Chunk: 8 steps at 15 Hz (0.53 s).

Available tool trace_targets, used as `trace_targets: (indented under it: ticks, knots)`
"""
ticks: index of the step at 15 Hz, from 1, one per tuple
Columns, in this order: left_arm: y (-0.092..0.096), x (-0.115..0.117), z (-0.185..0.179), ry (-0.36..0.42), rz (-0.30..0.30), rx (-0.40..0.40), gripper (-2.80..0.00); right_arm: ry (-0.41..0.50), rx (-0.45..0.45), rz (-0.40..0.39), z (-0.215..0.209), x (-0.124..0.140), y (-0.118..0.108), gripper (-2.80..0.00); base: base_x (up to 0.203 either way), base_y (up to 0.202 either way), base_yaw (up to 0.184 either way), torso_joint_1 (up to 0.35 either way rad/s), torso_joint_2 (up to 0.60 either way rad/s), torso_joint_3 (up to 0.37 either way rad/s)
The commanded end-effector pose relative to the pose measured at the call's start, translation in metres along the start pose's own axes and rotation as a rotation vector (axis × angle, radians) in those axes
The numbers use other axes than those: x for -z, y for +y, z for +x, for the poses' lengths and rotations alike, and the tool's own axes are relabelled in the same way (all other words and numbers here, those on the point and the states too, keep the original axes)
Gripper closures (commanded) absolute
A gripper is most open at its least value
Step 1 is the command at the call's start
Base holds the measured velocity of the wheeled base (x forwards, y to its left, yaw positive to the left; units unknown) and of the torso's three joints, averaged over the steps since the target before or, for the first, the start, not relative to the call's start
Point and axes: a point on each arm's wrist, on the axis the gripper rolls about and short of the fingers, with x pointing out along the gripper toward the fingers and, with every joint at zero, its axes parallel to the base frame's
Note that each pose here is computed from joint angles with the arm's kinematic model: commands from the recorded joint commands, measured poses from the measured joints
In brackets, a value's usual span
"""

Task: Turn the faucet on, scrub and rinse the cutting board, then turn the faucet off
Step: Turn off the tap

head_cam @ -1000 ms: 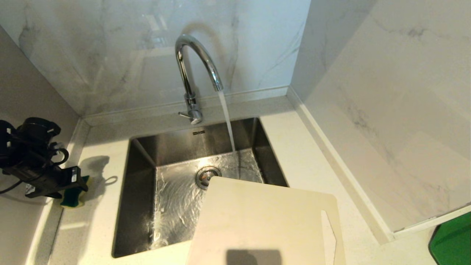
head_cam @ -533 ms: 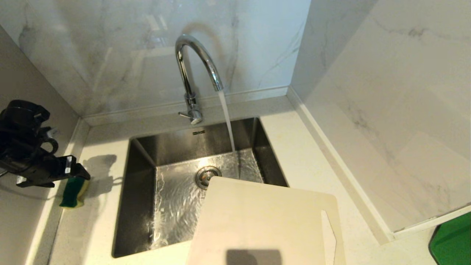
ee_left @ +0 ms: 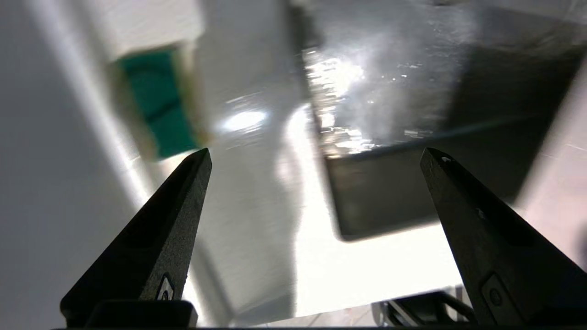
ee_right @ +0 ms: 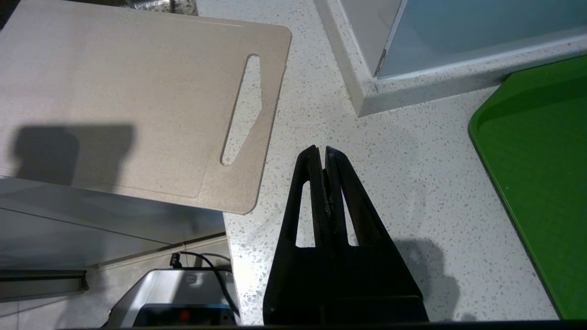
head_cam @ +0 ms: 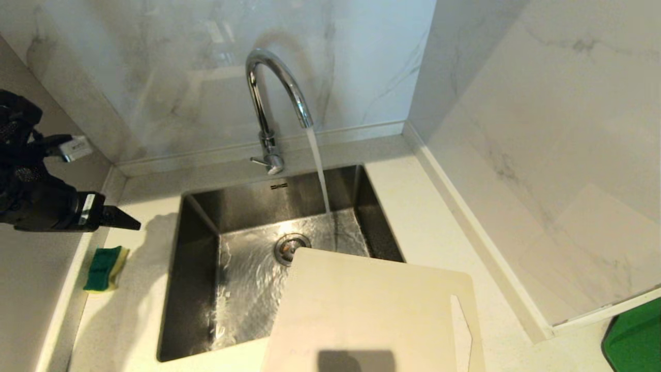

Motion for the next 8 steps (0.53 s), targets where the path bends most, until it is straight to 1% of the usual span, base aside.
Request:
trace_targets:
  ticks: [1, 3, 5, 7, 8]
  knots:
    - [-0.036, -0.012, -0.011, -0.048, 0.074, 0.105, 0.0, 0.002, -0.001, 0.0, 0.0, 0.0, 0.0, 0.0, 0.0, 0.0, 0.0, 0.0, 0.0, 0.0]
    - [-0.065, -0.026, -0.016, -0.082, 0.066, 0.187, 0.0, 0.002, -0.001, 0.0, 0.0, 0.0, 0.0, 0.0, 0.0, 0.0, 0.0, 0.0, 0.0, 0.0]
    - [-0.089, -0.034, -0.017, -0.099, 0.082, 0.245, 0.0, 0.002, -0.001, 0.0, 0.0, 0.0, 0.0, 0.0, 0.0, 0.0, 0.0, 0.0, 0.0, 0.0]
    - [-0.1, -0.04, -0.009, -0.098, 0.096, 0.262, 0.0, 0.004, -0.001, 0.0, 0.0, 0.0, 0.0, 0.0, 0.0, 0.0, 0.0, 0.0, 0.0, 0.0]
    - [-0.104, -0.042, 0.0, -0.085, 0.101, 0.262, 0.0, 0.002, -0.001, 0.0, 0.0, 0.0, 0.0, 0.0, 0.0, 0.0, 0.0, 0.0, 0.0, 0.0]
